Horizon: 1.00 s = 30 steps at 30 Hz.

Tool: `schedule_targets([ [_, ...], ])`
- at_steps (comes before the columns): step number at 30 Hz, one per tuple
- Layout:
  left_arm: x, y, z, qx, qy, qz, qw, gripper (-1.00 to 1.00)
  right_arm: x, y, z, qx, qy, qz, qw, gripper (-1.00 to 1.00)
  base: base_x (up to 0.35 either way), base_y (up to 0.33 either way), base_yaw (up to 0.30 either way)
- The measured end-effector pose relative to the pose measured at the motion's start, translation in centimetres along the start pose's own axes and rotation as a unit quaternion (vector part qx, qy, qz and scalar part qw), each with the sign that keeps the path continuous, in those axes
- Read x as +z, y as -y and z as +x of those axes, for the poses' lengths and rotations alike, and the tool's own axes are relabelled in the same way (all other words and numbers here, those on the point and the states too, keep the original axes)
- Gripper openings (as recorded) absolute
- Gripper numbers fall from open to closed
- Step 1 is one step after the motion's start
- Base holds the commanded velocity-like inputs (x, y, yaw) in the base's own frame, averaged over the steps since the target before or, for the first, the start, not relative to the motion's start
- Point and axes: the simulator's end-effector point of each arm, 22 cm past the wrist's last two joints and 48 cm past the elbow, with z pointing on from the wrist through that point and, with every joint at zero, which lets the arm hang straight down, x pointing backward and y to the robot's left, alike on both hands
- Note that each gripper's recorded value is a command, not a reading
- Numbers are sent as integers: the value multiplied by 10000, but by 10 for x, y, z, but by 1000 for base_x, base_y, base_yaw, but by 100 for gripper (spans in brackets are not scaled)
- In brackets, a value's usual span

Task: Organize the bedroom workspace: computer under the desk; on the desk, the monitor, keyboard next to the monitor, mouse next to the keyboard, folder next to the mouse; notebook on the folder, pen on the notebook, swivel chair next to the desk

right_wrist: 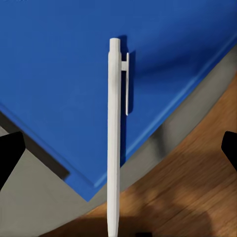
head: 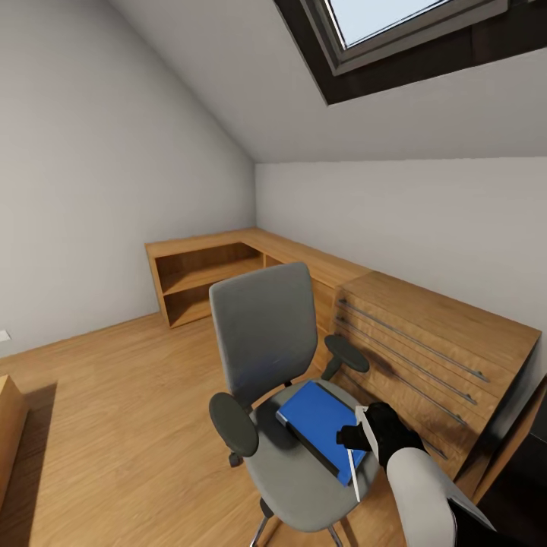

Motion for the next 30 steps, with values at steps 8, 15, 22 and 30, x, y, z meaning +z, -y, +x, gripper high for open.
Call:
schedule_targets([
  [8, 8, -2, 10, -1, 1, -2, 10000, 100, 12, 1, 6, 0, 1, 0, 10000, 100, 0, 0, 0],
  [15, 12, -3, 16, -1, 2, -2, 10000, 100, 18, 1, 9, 0, 3, 0, 10000, 100, 0, 0, 0],
  [22, 12, -3, 16, -1, 2, -2, 10000, 100, 18, 1, 9, 0, 3, 0, 10000, 100, 0, 0, 0],
  [30, 16, -4, 21, -1, 2, -1, 10000, 100, 23, 1, 12, 0, 3, 0, 10000, 100, 0, 0, 0],
])
